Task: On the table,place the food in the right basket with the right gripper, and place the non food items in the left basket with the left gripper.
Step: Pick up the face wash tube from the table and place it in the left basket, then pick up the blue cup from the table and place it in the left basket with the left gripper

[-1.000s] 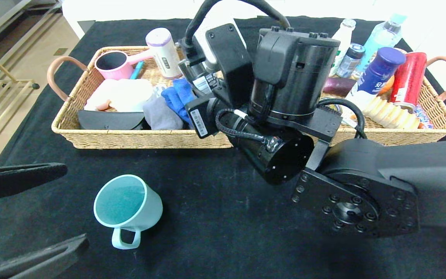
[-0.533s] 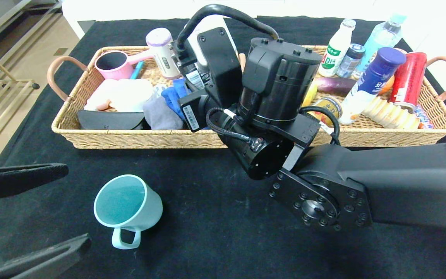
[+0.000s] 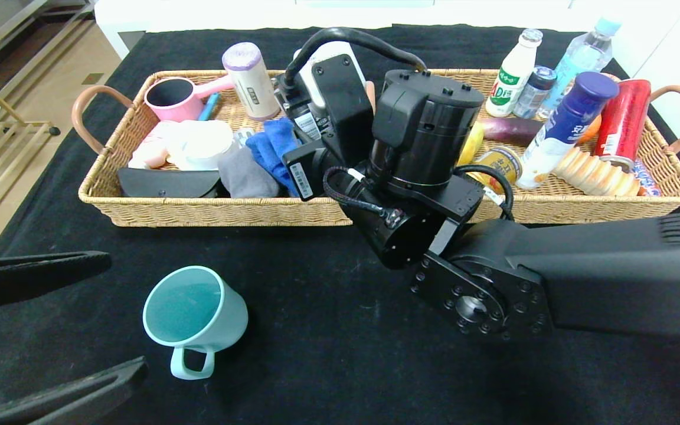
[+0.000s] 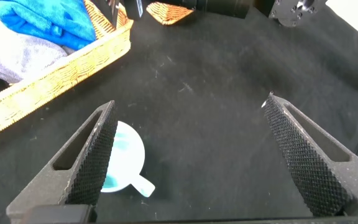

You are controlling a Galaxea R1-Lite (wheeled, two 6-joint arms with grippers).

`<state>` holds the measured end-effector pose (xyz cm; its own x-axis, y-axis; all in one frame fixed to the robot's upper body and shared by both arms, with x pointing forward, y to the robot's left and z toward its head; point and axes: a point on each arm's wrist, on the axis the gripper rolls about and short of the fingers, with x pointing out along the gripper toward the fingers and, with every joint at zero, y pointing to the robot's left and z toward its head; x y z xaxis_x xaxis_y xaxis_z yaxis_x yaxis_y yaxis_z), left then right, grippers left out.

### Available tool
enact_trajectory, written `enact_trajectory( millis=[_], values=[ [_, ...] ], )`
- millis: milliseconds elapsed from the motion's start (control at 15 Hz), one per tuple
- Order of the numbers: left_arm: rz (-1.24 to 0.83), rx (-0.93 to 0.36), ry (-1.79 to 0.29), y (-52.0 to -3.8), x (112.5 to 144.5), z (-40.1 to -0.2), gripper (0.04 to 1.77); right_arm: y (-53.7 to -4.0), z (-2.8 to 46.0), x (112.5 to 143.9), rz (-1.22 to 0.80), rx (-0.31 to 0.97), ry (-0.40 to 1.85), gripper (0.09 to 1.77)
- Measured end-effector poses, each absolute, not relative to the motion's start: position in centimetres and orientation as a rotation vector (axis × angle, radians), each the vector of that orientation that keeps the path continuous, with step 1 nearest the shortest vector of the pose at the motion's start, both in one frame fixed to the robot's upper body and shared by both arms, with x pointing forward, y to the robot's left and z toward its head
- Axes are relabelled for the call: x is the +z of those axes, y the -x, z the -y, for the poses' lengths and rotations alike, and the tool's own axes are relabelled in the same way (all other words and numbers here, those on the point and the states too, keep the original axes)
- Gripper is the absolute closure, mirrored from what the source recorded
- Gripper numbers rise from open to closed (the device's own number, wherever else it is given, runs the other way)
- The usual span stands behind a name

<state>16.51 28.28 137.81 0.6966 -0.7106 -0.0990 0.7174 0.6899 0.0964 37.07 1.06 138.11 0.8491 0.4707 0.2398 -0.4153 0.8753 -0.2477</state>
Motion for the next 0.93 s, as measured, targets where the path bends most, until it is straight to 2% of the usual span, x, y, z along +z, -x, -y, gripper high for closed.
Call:
enact_trajectory(
  millis=[400, 667, 933],
  values=[
    [-0.065, -0.797, -0.132, -16.68, 137.67, -28.19, 0.09, -37.47, -0.97, 137.76, 0.293, 0.47, 0.195, 1.16],
    [-0.068, -0.795, -0.133, -16.79, 137.59, -28.15, 0.09, -37.54, -0.96, 137.57, 0.287, 0.471, 0.198, 0.76],
    [-0.069, -0.795, -0.135, -16.79, 137.55, -28.15, 0.09, -37.44, -0.96, 137.58, 0.287, 0.471, 0.199, 0.52]
  ],
)
